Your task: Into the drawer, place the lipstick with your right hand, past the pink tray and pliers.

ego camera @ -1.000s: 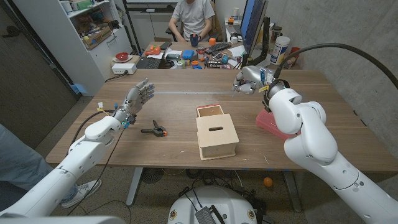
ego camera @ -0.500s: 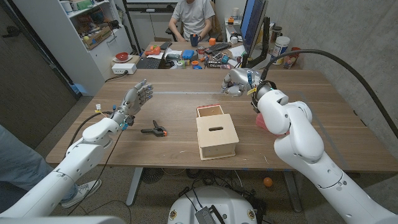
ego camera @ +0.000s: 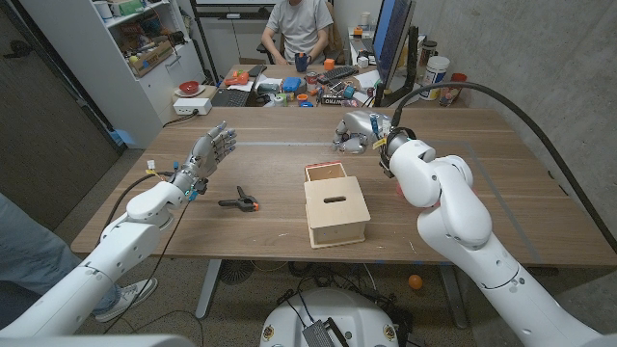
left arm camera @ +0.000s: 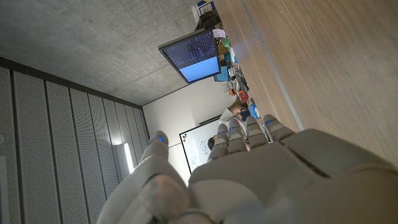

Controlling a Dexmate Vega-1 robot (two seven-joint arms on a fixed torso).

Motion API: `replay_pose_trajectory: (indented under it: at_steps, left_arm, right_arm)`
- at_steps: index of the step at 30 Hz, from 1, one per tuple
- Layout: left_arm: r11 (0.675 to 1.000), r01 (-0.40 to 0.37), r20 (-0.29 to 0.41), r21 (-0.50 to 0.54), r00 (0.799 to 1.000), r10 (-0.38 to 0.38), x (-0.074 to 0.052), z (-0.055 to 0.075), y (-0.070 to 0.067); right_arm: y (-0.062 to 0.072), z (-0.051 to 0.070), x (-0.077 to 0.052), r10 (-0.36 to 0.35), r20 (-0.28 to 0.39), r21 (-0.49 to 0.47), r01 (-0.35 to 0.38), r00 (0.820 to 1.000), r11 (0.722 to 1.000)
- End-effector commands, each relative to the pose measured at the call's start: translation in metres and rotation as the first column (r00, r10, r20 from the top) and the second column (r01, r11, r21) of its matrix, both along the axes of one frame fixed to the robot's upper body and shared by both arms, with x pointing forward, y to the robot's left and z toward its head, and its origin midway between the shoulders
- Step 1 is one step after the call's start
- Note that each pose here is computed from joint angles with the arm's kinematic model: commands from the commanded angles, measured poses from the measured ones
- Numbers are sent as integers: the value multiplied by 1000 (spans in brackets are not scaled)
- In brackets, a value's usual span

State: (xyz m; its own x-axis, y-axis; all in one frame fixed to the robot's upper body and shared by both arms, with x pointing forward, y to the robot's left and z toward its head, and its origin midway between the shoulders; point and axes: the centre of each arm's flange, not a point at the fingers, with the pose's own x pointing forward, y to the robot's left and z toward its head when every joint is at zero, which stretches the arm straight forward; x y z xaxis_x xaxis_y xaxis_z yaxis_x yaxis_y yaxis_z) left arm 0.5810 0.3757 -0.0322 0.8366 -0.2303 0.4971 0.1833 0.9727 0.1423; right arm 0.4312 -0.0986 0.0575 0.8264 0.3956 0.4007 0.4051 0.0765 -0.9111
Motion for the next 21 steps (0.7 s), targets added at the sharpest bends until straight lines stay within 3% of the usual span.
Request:
replay_pose_trajectory:
  at_steps: [1,11,21]
  left_arm:
    - [1000,-12,-1,3,1000,12,-3,1,1]
    - [1000,-31,0,-6,1000,31,-6,1,6]
    - [1000,-6,-7,-2,1000,6,1,-1,-4]
  right_arm:
    - [13,-3,11,26,-24,-28,-27,999,999]
    - [22,-9,21,47,-49,-18,-48,998,999]
    - [39,-11,31,72,-52,-25,-73,996,997]
